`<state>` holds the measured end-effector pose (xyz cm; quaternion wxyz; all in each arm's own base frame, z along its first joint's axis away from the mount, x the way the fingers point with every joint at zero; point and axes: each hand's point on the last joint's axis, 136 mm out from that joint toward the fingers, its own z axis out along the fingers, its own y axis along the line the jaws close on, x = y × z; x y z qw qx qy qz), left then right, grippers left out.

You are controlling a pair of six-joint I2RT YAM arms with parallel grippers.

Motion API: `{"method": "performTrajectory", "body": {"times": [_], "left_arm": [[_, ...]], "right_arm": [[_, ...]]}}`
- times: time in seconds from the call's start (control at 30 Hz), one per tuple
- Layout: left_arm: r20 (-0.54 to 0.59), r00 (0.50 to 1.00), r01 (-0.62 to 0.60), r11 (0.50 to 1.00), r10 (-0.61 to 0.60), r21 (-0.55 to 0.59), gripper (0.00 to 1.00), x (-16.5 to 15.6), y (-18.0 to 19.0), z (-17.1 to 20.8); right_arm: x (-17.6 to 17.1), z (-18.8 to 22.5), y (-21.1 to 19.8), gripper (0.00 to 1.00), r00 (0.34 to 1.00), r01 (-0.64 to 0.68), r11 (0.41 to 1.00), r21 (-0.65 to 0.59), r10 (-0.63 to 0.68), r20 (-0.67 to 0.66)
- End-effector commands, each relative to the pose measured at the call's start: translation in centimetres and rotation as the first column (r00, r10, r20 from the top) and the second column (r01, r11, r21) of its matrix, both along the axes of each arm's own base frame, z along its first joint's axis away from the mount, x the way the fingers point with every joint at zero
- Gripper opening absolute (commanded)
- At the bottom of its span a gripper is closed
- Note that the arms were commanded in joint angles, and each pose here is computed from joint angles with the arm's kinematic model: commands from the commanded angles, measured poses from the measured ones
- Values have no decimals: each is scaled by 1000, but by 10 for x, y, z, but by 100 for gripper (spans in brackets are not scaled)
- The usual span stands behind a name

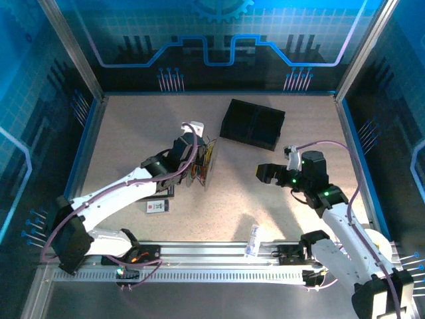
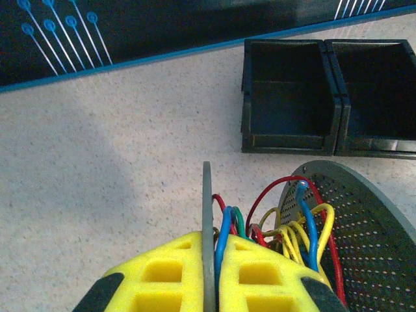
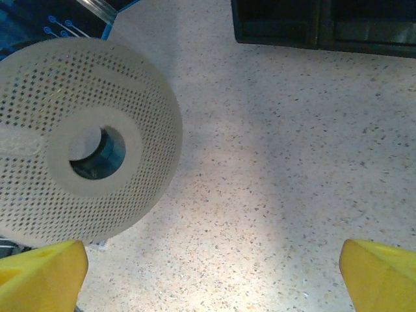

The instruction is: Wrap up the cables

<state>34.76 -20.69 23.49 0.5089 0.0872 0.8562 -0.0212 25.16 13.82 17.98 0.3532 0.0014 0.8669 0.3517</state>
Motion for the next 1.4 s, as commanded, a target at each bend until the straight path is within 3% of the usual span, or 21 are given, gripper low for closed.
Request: {"method": "performTrajectory", "body": {"times": [0.0,0.17,0.4,0.6,0.67,0.73,1.0,1.1,1.17,1.37], "left_arm": [[208,977,-54,997,40,61,0,25,-1,64],[239,970,-33,956,-39,290,0,46,-18,54],[234,957,20,847,-169,531,0,56,-67,17],[196,953,52,763,-231,645,0,57,-97,-19],[171,954,76,751,-246,656,11,54,-105,-29],[152,952,106,751,-266,652,27,49,-113,-36],[18,956,238,810,-293,536,41,19,-130,-66],[-42,953,284,843,-299,456,50,6,-130,-75],[-78,948,314,864,-309,393,62,-3,-132,-78],[-122,913,405,898,-389,169,85,-24,-145,-59]], "right_arm": [[0,4,11,100,999,-46,998,30,45,17],[1,-1,13,100,999,-40,999,1,40,10],[0,-12,14,100,999,-33,999,-20,33,-12],[-2,-17,5,100,1000,-7,998,-70,6,-18],[-2,-20,3,100,1000,3,997,-79,-5,-23],[-2,-24,0,100,999,21,995,-93,-24,-33],[6,-38,-23,100,988,117,969,-216,-136,-77],[11,-40,-27,100,984,127,961,-247,-153,-88],[18,-39,-30,100,981,140,953,-270,-170,-89],[42,-39,-43,100,965,186,921,-343,-238,-114]]}}
